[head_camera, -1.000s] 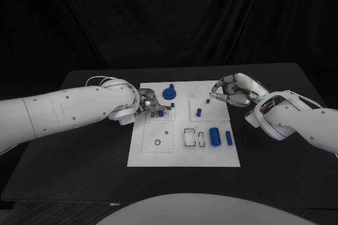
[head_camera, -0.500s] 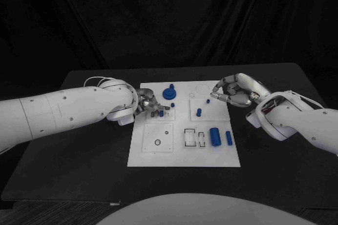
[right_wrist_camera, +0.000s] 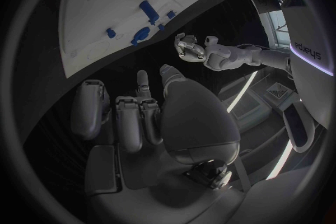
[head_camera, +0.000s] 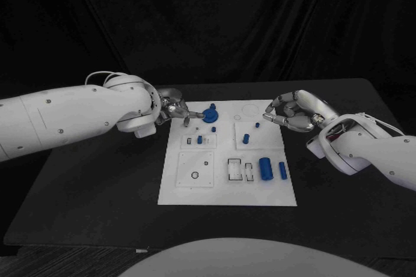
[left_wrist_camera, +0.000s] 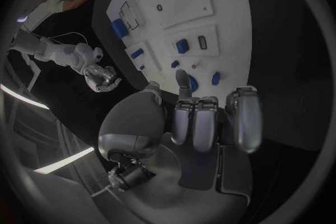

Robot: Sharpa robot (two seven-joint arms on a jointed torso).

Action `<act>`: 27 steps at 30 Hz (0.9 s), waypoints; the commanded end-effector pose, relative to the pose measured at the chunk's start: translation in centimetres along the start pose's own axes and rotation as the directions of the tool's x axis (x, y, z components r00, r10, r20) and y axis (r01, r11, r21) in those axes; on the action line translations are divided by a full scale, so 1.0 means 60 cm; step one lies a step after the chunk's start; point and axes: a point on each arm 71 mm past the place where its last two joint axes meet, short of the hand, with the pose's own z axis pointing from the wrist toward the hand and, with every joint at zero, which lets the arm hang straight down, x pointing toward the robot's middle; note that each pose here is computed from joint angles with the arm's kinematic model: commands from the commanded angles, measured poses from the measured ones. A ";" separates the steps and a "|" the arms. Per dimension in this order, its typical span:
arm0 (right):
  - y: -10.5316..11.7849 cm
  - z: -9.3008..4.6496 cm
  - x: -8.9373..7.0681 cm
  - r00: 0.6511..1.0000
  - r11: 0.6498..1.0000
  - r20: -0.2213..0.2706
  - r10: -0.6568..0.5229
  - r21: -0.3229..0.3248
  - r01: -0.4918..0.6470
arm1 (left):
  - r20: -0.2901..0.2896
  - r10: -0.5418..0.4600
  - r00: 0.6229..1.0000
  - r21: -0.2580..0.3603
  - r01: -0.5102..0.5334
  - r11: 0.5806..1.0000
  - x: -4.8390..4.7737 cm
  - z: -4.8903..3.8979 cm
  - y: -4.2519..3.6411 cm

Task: Assemble the parts on the task board

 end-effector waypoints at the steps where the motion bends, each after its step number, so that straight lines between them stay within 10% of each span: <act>1: 0.002 -0.001 -0.005 0.999 1.000 0.032 -0.006 -0.004 0.006 | 0.038 0.028 0.999 0.019 -0.029 0.999 -0.026 -0.009 -0.011; 9: 0.008 0.002 -0.002 1.000 1.000 0.028 -0.002 -0.018 0.002 | 0.102 0.131 0.986 0.034 -0.135 0.990 -0.061 0.007 -0.015; 27: 0.007 -0.001 -0.002 1.000 1.000 0.017 0.001 -0.016 -0.001 | 0.259 0.293 0.920 -0.005 -0.302 0.953 -0.040 0.038 0.034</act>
